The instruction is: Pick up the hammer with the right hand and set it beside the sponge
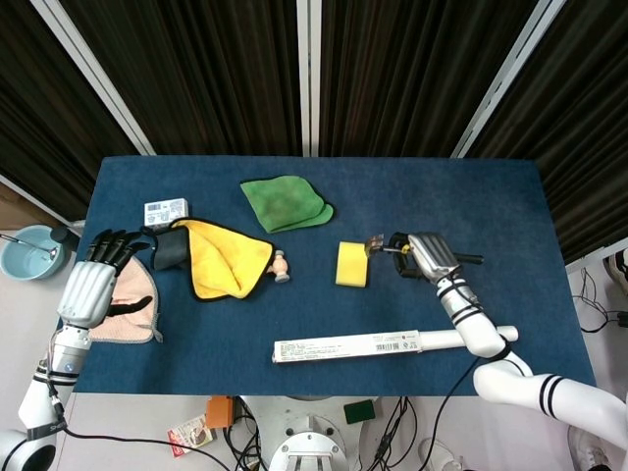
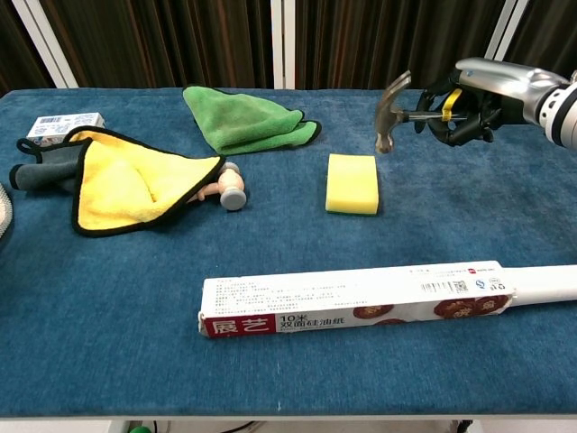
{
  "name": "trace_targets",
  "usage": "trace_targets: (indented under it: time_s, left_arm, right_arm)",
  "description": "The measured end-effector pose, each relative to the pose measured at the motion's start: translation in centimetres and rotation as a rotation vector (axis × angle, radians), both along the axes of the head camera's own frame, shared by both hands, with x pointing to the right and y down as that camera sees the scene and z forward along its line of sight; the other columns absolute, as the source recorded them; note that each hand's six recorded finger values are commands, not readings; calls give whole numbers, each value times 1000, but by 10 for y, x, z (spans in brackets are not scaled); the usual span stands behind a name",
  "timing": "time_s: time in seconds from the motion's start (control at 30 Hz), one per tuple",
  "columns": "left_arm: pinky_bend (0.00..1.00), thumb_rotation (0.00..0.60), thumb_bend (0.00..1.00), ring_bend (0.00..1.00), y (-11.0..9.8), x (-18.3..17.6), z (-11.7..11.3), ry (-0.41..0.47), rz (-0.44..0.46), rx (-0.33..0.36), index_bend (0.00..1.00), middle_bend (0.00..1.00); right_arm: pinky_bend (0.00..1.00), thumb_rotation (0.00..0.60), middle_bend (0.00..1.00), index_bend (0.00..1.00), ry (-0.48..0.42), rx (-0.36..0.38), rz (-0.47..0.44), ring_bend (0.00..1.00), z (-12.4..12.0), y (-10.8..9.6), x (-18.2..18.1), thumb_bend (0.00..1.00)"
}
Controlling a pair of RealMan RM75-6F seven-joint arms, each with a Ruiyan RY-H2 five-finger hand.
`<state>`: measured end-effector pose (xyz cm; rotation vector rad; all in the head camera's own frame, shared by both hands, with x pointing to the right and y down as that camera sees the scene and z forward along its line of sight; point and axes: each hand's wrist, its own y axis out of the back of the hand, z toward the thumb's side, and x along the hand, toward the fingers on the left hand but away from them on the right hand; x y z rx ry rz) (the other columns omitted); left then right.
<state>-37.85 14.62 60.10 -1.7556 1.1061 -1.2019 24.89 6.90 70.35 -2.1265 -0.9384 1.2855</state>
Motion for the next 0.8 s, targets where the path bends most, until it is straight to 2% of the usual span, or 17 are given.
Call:
trace_targets:
  time_s: [0.13,0.27,0.5,0.6,0.67,0.8]
  left_arm:
    - [77,600,41,79,0,0,-3,-3,-2,6,228,137]
    - [77,600,41,80,1,-1,-1,-3,-3,2,228,137]
    - [77,600,41,79,4,-3,2,0,-10,-8,228,137]
    - [77,600,40,79,5,-5,2,2,-15,-7,228,137]
    - [77,600,40,79,6,-7,1,2,-20,-3,227,137]
    - [77,600,40,80,5,-8,-1,-1,-16,2,226,137]
  right_arm:
    - [796,600,887,1000,-38,-20,-6,836,-6,0,-13,1000]
    - [796,600,887,1000,-27,-45,-16,836,4,2,-26,1000]
    - [798,600,887,1000,73,-100,-46,836,38,9,-41,1000]
    - [797,600,887,1000,92,-100,-48,836,42,9,-43,1000]
    - [798,600,887,1000,62,-91,-32,836,36,7,-46,1000]
    - [798,600,888,1000,-82,-47,36,835,6,0,-49,1000]
